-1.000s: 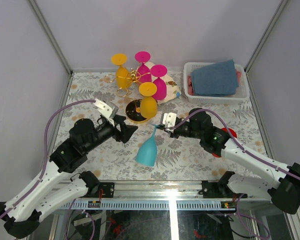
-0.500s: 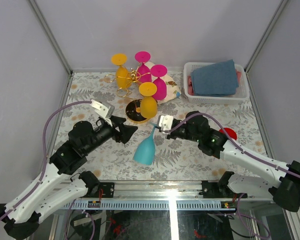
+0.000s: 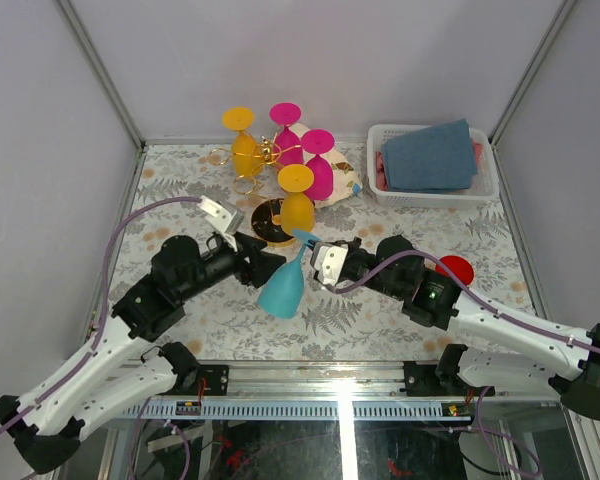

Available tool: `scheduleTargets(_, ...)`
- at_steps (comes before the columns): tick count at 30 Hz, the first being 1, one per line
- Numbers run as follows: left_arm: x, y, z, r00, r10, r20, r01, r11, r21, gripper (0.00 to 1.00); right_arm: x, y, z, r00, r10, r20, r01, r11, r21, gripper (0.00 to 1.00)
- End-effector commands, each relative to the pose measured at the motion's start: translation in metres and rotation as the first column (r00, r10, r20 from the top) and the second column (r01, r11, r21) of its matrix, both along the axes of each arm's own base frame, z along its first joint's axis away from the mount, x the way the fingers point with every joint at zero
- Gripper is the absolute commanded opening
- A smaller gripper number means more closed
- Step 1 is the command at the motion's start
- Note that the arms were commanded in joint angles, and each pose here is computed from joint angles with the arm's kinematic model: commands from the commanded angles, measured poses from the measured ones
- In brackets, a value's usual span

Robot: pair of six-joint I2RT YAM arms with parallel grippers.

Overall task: Place the wine glass upside down on the wine glass rack
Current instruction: Turn the wine glass upside down at the wine rack.

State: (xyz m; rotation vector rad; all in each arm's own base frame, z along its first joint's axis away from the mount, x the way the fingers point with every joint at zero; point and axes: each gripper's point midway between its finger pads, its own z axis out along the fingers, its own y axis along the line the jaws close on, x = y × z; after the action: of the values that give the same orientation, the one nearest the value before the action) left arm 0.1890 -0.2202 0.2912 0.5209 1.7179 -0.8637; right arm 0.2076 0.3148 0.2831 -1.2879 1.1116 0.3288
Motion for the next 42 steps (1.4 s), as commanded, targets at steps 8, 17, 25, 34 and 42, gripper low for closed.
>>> scheduleTargets(8,0.003,-0.039,-0.007,0.991,-0.129,-0.029,0.125,0.986,-0.110,0.39,0.005,0.010,0.060,0.987,-0.011,0.158,-0.011,0.991,0.134,0.00)
scheduleTargets(17,0.001,-0.050,-0.003,0.983,-0.183,0.005,0.182,0.973,-0.142,0.34,0.004,0.014,0.061,0.990,-0.003,0.140,-0.020,0.987,0.158,0.00)
scheduleTargets(25,-0.004,-0.061,-0.001,0.967,-0.250,0.048,0.254,0.953,-0.164,0.20,0.002,0.015,0.062,0.994,0.001,0.106,-0.021,0.982,0.189,0.00)
scheduleTargets(34,-0.001,-0.061,-0.007,0.969,-0.242,0.045,0.246,0.957,-0.156,0.02,0.006,0.012,0.058,0.997,-0.034,0.064,0.020,0.978,0.207,0.00)
scheduleTargets(42,0.002,-0.054,-0.002,0.977,-0.203,0.067,0.211,0.968,-0.137,0.00,0.009,0.009,0.052,0.997,-0.060,0.038,0.051,0.978,0.204,0.03)
